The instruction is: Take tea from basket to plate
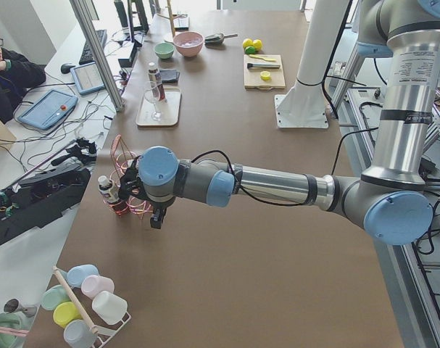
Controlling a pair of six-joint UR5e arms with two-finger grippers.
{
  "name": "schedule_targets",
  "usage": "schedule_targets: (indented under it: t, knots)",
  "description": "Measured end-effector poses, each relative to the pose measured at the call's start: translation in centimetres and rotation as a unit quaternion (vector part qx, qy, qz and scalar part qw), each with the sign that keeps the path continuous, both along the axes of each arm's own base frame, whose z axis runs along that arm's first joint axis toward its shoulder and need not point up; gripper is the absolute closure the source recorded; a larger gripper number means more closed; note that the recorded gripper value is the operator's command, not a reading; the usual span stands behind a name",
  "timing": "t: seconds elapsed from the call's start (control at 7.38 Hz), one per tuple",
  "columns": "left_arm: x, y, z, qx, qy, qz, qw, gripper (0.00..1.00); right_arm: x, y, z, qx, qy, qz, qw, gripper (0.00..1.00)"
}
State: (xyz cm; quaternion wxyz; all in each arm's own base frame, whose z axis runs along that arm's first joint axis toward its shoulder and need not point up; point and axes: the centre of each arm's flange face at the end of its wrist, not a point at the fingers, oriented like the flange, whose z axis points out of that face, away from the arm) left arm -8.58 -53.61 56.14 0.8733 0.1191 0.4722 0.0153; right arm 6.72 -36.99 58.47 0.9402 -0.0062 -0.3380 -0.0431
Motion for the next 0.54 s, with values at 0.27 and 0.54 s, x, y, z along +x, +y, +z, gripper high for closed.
schedule_targets:
  t: [0.27,0.54]
  knots:
    - [0.1,2.3,2.7,-0.050,0.000,-0.015,0.9987,0.02,-0.1,0.0,-0.1,0.000,0.000,-0.001,1.0000,0.00]
    - [-0.4,4.0,5.7,-0.098,-0.077,-0.042,0.9914,0.02,-0.2,-0.1,-0.1,0.000,-0.001,-0.003,1.0000,0.00]
